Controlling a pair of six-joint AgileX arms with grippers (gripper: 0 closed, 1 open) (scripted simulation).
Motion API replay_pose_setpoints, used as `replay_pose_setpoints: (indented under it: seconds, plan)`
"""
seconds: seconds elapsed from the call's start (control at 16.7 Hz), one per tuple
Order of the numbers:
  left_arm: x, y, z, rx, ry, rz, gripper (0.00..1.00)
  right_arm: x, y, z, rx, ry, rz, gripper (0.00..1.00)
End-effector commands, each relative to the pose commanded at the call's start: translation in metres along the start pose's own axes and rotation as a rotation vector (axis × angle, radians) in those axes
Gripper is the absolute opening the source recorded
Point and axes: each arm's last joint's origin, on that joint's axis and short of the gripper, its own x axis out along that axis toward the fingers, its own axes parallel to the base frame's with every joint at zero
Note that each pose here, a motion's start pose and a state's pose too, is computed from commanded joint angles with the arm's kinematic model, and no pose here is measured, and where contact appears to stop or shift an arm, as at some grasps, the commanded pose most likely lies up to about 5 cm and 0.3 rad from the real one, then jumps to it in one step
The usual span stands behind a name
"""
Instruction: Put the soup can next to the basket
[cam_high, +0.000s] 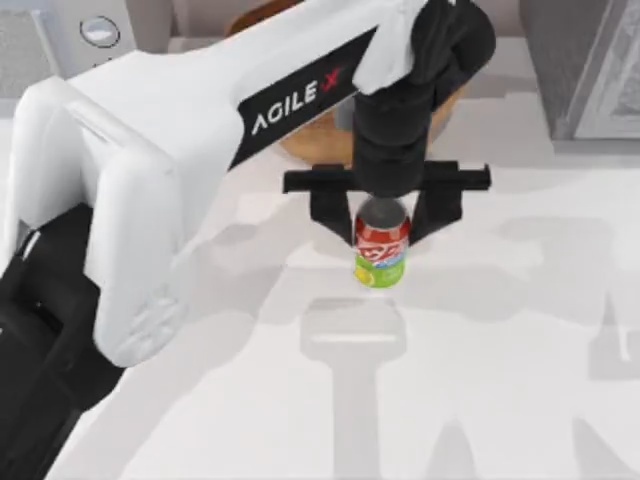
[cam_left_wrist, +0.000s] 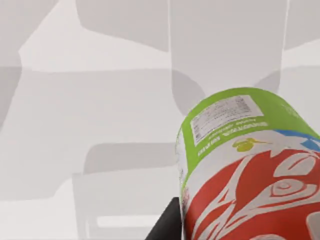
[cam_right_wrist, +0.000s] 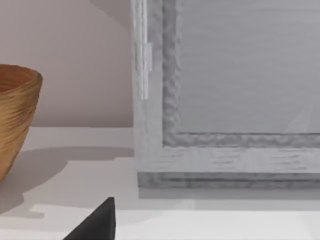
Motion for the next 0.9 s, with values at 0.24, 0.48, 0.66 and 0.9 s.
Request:
replay_pose_setpoints:
  seconds: [0.24,0.48,0.66,0.9]
  plan:
    - [0.008,-0.006,-0.002,-0.013,0.007,0.016,0.0,0.0,0.0,0.0,0.0,0.0,0.0,1.0]
    - [0.011,-0.005,-0.001,-0.014,0.009,0.016,0.0,0.0,0.0,0.0,0.0,0.0,0.0,1.0]
    - [0.015,-0.006,-0.002,-0.013,0.008,0.016,0.0,0.0,0.0,0.0,0.0,0.0,0.0,1.0]
    - [0.016,-0.006,-0.002,-0.013,0.007,0.016,0.0,0.0,0.0,0.0,0.0,0.0,0.0,1.0]
